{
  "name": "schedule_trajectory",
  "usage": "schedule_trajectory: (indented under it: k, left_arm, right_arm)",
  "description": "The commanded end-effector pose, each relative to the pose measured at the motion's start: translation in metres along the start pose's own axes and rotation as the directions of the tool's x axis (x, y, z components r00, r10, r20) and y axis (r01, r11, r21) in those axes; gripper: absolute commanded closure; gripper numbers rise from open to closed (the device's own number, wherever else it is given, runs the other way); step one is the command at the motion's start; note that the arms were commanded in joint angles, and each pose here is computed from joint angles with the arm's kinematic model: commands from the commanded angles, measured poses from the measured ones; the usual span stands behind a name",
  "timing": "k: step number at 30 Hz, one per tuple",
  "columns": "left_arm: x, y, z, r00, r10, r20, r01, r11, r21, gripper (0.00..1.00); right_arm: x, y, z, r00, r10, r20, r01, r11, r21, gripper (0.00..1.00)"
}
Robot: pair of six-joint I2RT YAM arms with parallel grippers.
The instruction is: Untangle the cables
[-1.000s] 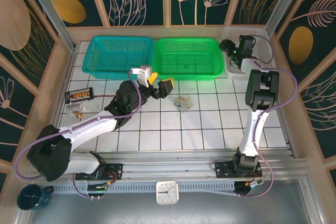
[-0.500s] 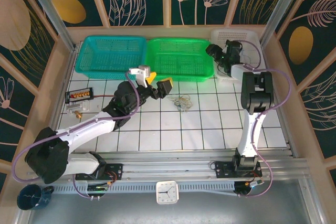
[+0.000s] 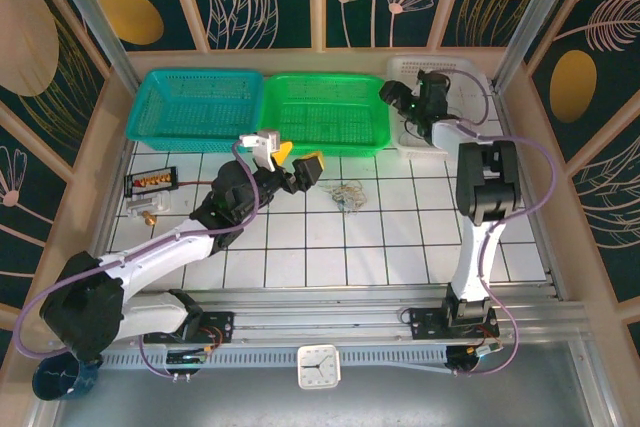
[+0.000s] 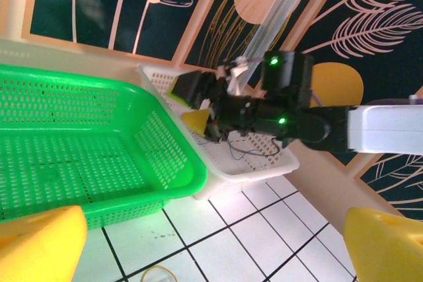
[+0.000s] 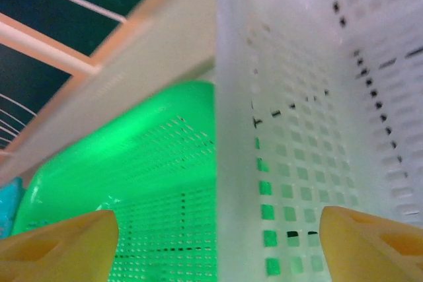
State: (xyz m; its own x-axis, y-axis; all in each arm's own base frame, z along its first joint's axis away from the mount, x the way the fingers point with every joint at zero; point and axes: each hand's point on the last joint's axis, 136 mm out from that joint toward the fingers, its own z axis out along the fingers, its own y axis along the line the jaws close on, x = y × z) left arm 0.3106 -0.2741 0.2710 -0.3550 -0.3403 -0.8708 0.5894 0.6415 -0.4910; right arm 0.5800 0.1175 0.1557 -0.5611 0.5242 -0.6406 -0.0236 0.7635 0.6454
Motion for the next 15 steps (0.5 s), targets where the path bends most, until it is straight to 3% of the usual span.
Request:
schedule_trajectory:
  k: [1, 7, 15]
  left_arm:
    - [0.008, 0.005, 0.001, 0.999, -0.047, -0.020, 0.047, 0.999, -0.020, 0.01]
    - [0.033, 0.018, 0.010, 0.986, -0.121, -0.113, 0.112, 0.991, -0.077, 0.01]
    - [0.076, 0.046, 0.020, 0.942, -0.270, -0.200, 0.233, 0.954, -0.189, 0.01]
  right_arm:
    - [-0.037, 0.034, -0.045, 0.989, -0.099, 0.114, 0.100, 0.995, -0.001, 0.20]
    - [-0.023, 0.068, -0.091, 0.979, -0.161, 0.123, 0.167, 0.985, -0.036, 0.22]
    - [0.077, 0.108, -0.135, 0.972, -0.235, -0.008, 0.232, 0.964, -0.128, 0.26]
